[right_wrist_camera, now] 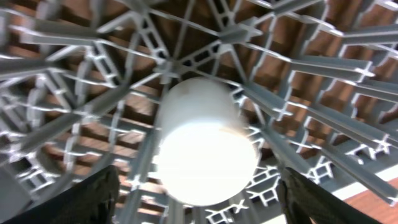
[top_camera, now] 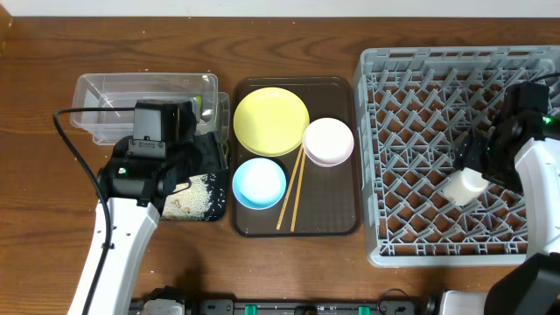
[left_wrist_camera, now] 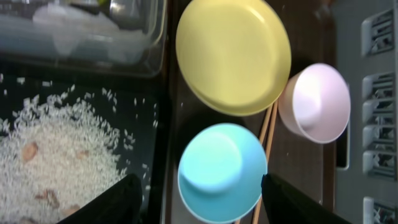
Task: Sort waste into correct bins and load items into the dishwasher rack
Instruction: 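Move the right gripper back to the pink bowl on the brown tray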
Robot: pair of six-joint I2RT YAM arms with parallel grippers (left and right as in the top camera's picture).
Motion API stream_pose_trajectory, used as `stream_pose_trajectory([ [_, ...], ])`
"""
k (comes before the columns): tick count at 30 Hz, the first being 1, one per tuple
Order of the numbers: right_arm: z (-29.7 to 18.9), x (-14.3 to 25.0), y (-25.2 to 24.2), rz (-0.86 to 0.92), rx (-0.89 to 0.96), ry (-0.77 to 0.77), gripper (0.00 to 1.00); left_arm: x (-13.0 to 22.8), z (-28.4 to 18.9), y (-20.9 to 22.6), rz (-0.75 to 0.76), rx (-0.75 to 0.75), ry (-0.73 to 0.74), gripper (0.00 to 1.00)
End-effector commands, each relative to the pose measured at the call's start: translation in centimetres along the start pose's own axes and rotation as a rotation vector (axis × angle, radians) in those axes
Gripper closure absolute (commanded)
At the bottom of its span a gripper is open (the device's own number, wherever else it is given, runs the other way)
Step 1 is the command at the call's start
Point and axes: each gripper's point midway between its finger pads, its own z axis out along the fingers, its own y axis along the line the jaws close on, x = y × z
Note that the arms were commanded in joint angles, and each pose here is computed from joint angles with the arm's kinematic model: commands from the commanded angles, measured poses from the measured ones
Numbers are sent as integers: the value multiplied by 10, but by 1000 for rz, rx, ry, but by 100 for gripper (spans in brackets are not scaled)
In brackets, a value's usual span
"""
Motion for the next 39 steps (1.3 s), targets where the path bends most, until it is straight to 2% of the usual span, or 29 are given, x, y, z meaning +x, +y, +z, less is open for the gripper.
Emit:
stream_pose_trajectory([
  [1,-38,-19,28,-64,-164,-122,24,4,-2,6,0,-27,16,35],
  [6,-87,-25,120,-324,-549,-279,28,25,-3,30,-27,-150,89,35],
  [12,-98,-1,201,-546,-660,-306,28,40,-2,41,-38,-206,153,36],
  [17,-82,24,251,-745,-615,-321,30,40,-2,41,-40,-206,153,36],
  [21,-59,23,279,-880,-477,-405,31,40,-2,41,-40,-206,153,35],
  [25,-32,27,304,-1051,-426,-435,30,40,-2,41,-40,-206,153,35],
  [39,56,37,316,-1203,-347,-310,32,40,-2,41,-40,-206,152,35],
])
